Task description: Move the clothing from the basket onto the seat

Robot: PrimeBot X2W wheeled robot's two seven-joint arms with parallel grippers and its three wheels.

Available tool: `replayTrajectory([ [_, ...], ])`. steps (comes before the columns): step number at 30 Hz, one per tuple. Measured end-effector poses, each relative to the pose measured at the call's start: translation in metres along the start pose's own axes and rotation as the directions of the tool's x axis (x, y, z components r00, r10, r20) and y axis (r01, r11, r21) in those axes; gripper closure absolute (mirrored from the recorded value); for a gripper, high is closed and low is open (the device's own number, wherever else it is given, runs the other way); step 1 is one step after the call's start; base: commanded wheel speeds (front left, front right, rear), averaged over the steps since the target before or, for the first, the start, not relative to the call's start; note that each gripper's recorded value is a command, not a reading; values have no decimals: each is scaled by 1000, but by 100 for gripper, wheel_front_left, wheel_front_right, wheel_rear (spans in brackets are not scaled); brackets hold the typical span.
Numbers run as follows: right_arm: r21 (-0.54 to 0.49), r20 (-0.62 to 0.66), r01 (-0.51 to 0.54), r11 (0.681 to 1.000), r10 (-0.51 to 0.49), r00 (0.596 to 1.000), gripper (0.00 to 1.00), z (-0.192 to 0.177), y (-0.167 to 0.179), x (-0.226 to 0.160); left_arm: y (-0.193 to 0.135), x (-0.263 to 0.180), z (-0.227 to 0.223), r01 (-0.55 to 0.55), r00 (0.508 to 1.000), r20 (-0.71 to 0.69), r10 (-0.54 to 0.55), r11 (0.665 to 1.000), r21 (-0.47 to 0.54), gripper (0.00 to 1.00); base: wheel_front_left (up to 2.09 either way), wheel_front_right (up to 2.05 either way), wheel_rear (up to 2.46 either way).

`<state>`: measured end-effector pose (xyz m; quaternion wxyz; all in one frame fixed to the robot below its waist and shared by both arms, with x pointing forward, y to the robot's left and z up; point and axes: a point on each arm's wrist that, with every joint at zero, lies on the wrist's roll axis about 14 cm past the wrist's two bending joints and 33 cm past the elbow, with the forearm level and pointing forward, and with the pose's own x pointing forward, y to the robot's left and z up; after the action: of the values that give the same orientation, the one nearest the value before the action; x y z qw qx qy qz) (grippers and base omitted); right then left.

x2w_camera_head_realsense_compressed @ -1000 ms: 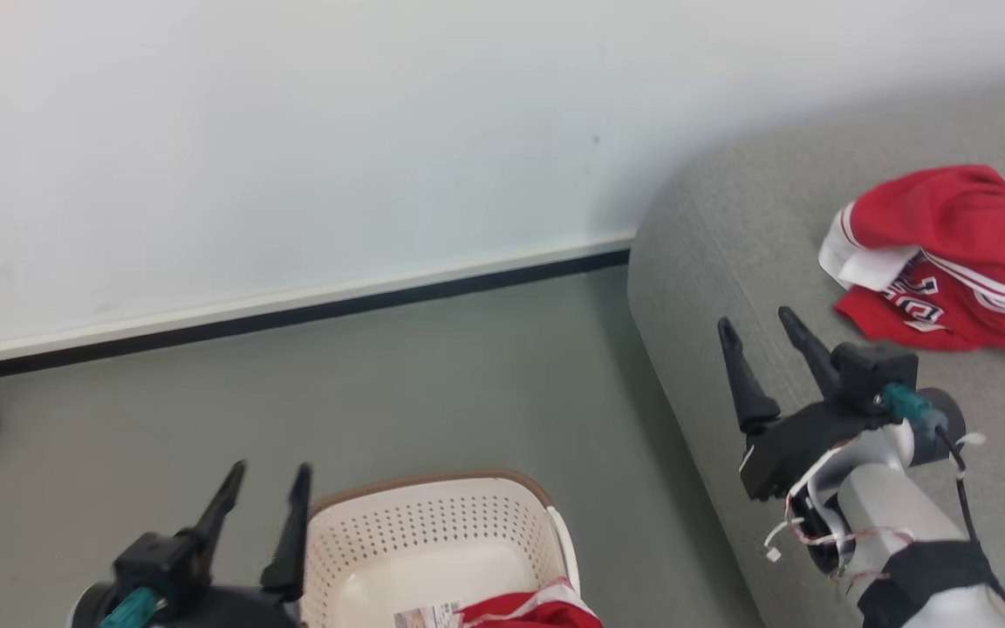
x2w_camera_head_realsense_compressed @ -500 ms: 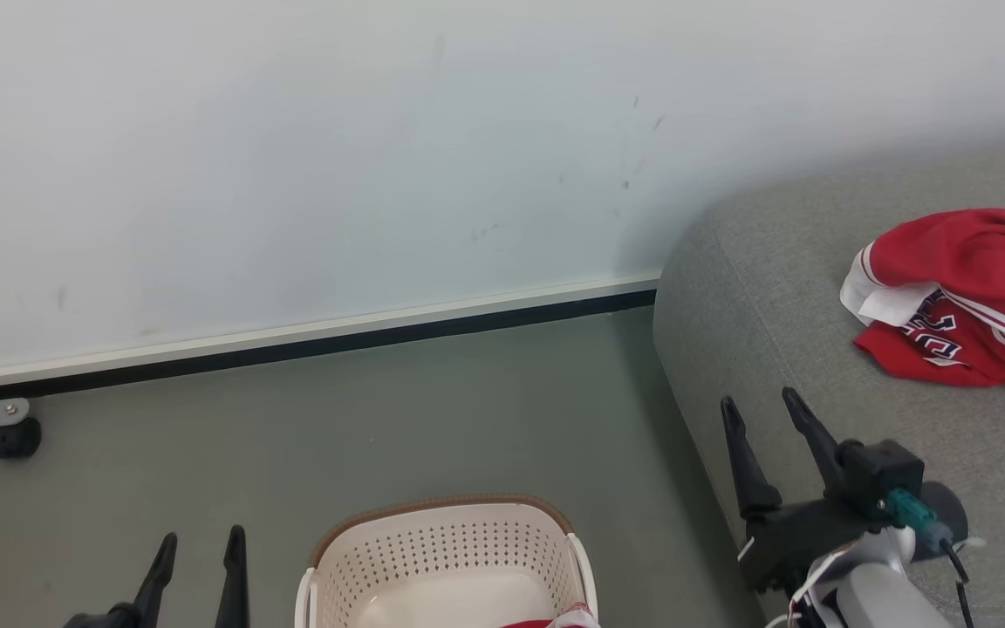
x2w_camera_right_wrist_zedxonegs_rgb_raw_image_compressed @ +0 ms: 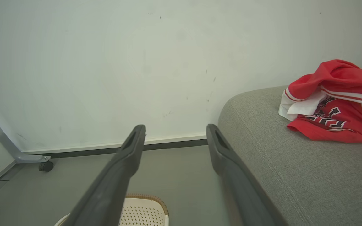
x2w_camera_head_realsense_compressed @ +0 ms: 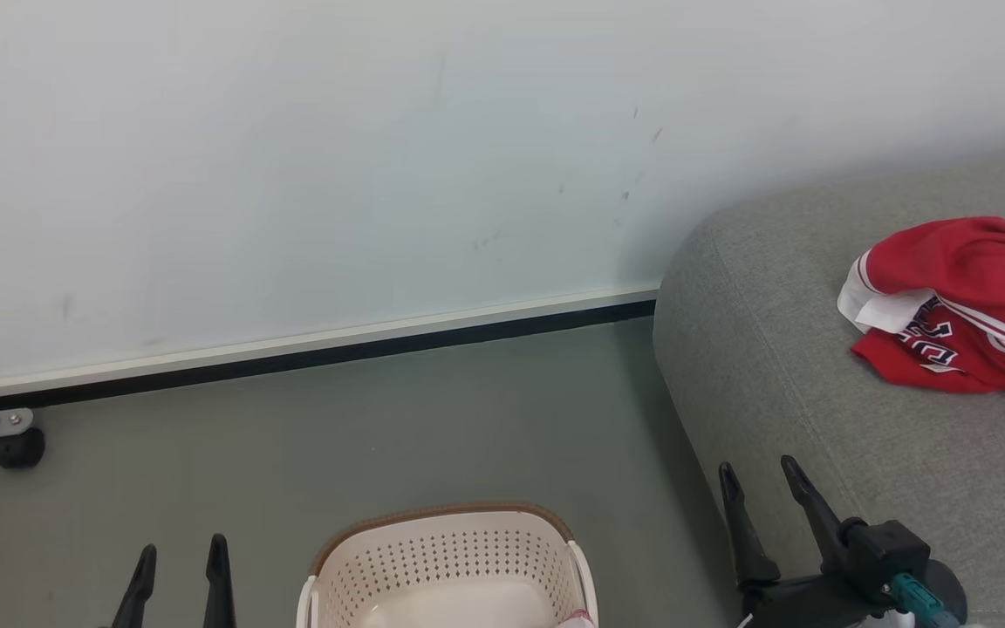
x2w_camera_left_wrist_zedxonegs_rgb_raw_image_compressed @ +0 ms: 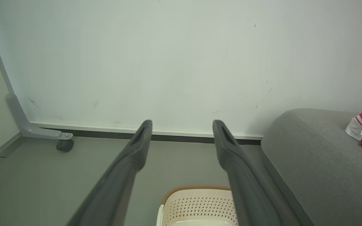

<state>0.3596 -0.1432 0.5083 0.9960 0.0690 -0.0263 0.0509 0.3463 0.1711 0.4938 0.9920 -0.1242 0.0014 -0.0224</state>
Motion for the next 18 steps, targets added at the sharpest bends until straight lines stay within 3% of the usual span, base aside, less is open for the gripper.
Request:
replayTrajectory([
  [18,12,17,26,1000,-27,1000,0,3,-1,-7,1,-1,10,-15,999,34,14,1000,15,0,0,0,0],
])
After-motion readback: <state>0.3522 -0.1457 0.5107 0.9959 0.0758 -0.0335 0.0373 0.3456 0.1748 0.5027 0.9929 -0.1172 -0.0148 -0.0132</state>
